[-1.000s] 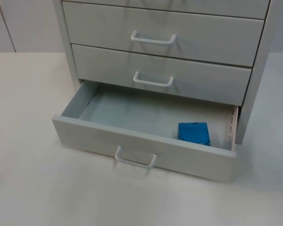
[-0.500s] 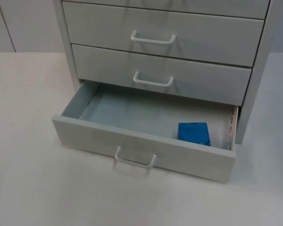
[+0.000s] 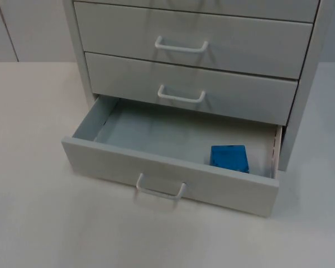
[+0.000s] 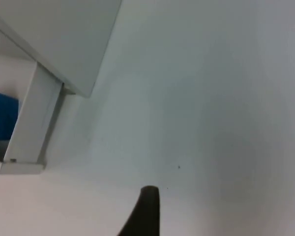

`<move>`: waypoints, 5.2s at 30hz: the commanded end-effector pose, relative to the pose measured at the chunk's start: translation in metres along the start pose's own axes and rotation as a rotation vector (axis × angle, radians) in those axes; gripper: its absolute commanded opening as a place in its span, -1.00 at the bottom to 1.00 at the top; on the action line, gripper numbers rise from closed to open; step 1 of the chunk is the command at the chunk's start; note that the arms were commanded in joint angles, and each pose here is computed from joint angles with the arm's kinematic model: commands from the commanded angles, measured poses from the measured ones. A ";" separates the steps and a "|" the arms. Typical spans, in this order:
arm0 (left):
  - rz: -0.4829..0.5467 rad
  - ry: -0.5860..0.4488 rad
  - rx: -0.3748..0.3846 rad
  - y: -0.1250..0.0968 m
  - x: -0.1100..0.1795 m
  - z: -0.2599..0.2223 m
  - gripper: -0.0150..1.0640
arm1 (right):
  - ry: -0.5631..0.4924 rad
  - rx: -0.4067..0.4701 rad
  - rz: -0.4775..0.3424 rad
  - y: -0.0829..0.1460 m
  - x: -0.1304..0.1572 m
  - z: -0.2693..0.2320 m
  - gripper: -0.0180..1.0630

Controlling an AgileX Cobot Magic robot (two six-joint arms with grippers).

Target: Open the drawer with the left hand, place the block into the drawer with the right hand, then close the drawer with the left hand.

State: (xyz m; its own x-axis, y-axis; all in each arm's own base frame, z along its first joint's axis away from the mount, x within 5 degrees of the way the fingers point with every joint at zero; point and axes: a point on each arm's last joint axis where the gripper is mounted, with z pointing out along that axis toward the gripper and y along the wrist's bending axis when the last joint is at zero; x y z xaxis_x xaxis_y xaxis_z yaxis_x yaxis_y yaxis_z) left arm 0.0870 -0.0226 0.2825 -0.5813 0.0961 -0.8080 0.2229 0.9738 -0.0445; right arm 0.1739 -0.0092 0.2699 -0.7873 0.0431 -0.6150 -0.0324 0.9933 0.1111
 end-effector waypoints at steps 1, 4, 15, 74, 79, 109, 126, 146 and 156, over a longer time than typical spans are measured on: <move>0.002 -0.002 -0.005 0.001 0.000 0.000 0.94 | -0.015 0.000 -0.032 0.001 0.002 -0.007 0.50; 0.002 0.002 -0.005 0.001 0.000 0.000 0.95 | -0.070 0.005 -0.047 0.004 0.003 -0.020 0.50; 0.002 -0.035 -0.004 0.000 -0.003 0.000 0.89 | 0.006 0.025 -0.085 0.007 0.022 -0.038 0.50; 0.957 0.214 0.136 -0.078 -0.039 0.115 -0.97 | 0.012 0.018 -0.197 0.032 0.015 -0.022 0.50; 1.007 0.209 0.164 -0.090 -0.033 0.129 -0.97 | 0.020 0.026 -0.204 0.031 0.015 -0.022 0.50; 1.284 0.296 0.342 -0.112 0.038 0.212 -0.97 | -0.004 0.029 -0.208 0.031 0.013 -0.022 0.50; 1.289 0.229 0.353 -0.126 0.022 0.224 -0.97 | -0.011 0.039 -0.197 0.030 0.013 -0.022 0.50; 1.366 0.249 0.353 -0.143 0.020 0.271 -0.97 | -0.024 0.039 -0.199 0.030 0.011 -0.022 0.50; 1.324 0.213 0.319 -0.142 0.000 0.293 -0.97 | -0.028 0.054 -0.214 0.029 0.011 -0.022 0.50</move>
State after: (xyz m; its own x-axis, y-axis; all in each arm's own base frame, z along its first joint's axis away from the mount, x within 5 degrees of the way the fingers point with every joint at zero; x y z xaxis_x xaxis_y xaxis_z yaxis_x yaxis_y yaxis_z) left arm 0.2790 -0.2210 0.1140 0.1055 0.9644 -0.2424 0.8570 0.0355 0.5141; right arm 0.1506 0.0177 0.2825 -0.7595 -0.1593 -0.6307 -0.1606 0.9855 -0.0554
